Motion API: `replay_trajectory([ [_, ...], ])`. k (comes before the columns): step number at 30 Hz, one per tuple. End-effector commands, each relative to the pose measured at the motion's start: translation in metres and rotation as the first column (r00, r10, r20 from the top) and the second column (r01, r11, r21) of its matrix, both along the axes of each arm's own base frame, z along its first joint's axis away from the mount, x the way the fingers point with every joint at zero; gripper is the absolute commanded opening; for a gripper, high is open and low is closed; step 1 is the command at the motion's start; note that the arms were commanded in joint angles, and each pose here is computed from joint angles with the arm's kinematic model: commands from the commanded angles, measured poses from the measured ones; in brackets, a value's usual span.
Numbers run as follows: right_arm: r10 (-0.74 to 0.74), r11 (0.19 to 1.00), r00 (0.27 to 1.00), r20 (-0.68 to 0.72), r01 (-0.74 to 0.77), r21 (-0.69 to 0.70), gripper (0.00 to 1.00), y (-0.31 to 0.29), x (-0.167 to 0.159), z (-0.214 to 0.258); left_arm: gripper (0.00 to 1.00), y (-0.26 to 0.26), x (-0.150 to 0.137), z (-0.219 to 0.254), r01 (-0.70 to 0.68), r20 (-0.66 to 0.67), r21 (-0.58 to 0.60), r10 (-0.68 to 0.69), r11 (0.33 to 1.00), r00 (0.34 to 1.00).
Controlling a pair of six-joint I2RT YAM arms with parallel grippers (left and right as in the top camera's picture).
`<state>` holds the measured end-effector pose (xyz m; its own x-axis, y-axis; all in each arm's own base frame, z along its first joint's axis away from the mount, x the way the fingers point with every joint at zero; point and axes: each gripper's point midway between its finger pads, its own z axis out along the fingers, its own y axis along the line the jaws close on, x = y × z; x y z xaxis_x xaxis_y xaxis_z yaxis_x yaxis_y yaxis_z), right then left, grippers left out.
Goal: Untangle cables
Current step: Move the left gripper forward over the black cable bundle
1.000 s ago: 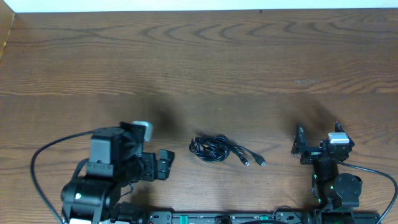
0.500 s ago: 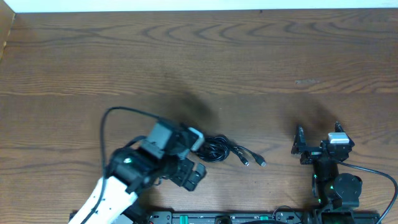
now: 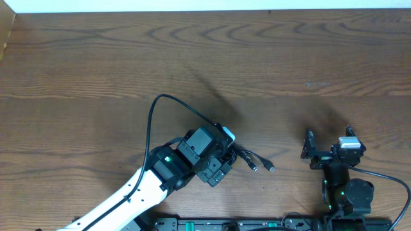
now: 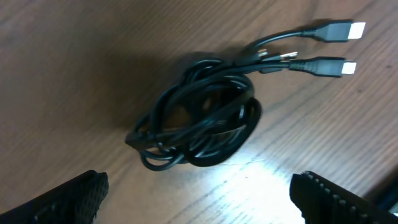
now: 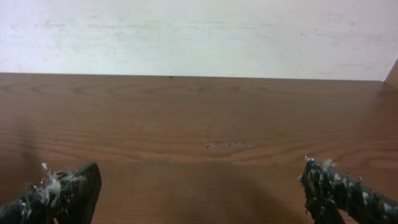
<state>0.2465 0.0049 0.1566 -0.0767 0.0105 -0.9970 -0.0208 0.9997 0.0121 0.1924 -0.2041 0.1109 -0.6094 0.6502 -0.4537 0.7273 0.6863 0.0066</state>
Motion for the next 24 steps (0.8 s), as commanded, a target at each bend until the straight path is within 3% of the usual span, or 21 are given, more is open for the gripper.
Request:
replay_trajectory([
  [1,-0.008,1.000,1.000,-0.002,0.008,0.010,0.99,-0.002,0.000,-0.001,0.98,-0.001,0.008,0.008,0.039,0.061,0.028,-0.040,0.999,0.997],
  [7,-0.008,1.000,1.000,-0.002,0.008,0.010,0.99,-0.002,0.000,-0.001,0.98,-0.003,0.006,0.008,0.230,0.108,0.102,-0.241,0.968,0.965],
  [13,-0.008,1.000,1.000,-0.002,0.008,0.010,0.99,-0.002,0.000,-0.001,0.97,-0.015,-0.007,0.004,0.560,0.130,0.174,-0.583,0.810,0.802],
  [18,-0.008,1.000,1.000,-0.002,0.008,0.010,0.99,-0.002,0.000,-0.001,0.98,-0.025,0.002,0.002,0.586,0.167,0.189,-0.614,0.788,0.772],
  [24,-0.008,1.000,1.000,-0.002,0.008,0.010,0.99,-0.002,0.000,-0.001,0.98,-0.029,0.003,-0.017,0.597,0.113,0.191,-0.622,0.779,0.775],
])
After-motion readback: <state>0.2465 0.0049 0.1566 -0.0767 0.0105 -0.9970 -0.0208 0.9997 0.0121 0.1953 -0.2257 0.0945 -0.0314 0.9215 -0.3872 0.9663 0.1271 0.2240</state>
